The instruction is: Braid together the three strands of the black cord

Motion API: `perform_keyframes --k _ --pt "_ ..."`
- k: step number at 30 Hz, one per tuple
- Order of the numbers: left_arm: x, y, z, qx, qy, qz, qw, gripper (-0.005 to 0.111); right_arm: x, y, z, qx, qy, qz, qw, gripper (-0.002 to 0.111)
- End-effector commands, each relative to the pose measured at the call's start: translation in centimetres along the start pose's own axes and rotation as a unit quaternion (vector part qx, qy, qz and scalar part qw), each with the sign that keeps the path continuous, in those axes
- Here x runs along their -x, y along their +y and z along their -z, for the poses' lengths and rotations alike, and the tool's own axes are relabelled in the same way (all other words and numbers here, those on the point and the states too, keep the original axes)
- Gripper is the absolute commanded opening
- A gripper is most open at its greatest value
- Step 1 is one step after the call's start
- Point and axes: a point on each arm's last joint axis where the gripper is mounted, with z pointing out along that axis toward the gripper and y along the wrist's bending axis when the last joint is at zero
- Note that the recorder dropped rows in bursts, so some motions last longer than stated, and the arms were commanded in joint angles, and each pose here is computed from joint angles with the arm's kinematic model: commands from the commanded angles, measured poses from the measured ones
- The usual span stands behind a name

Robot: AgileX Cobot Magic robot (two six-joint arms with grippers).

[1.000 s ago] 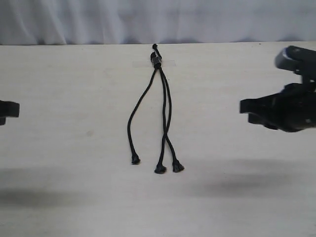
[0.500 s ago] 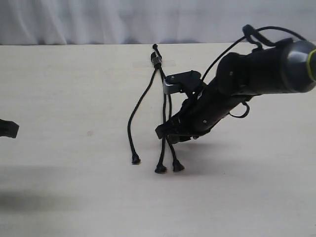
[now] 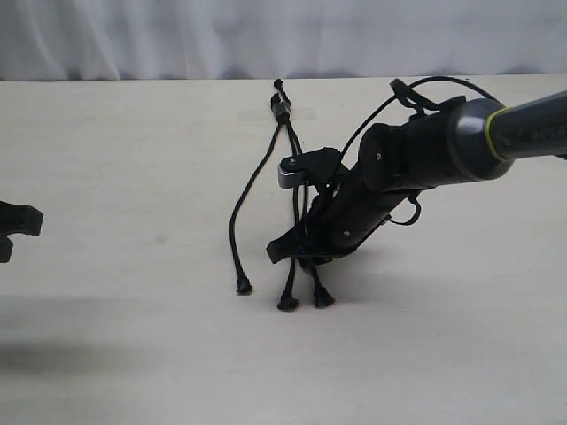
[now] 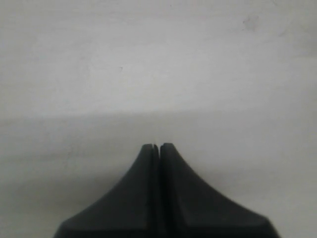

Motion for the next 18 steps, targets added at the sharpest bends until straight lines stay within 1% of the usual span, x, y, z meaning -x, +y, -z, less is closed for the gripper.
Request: perform_keyframes --k 1,5,8,11,14,18 --pt "0.3 -0.1 0.1 -0.004 -0.006 -0.001 1.0 0.0 1.2 0.7 2.0 0.013 0.0 0.016 1.0 0.004" --pt "0.3 -0.2 0.1 -0.008 -0.006 0.004 1.0 0.0 3.7 2.1 5.3 0.039 -0.018 0.023 0.999 0.004" --pt "0.4 -0.4 0.1 -0.017 -0.014 0.013 1.0 0.0 5.3 4.3 6.1 0.081 -0.042 0.016 0.996 0.004" --pt "0.6 -0.5 0.1 -0.025 -0.025 0.022 0.999 0.0 5.6 7.1 4.5 0.105 -0.067 0.025 0.992 0.004" --pt "0.8 -0.5 0.1 -0.027 -0.033 0.024 0.999 0.0 5.4 9.4 1.6 0.113 -0.078 0.02 0.99 0.004" --pt "0.9 -0.5 0.1 -0.026 -0.039 0.024 0.999 0.0 5.4 10.8 -1.5 0.118 -0.061 0.023 0.991 0.005"
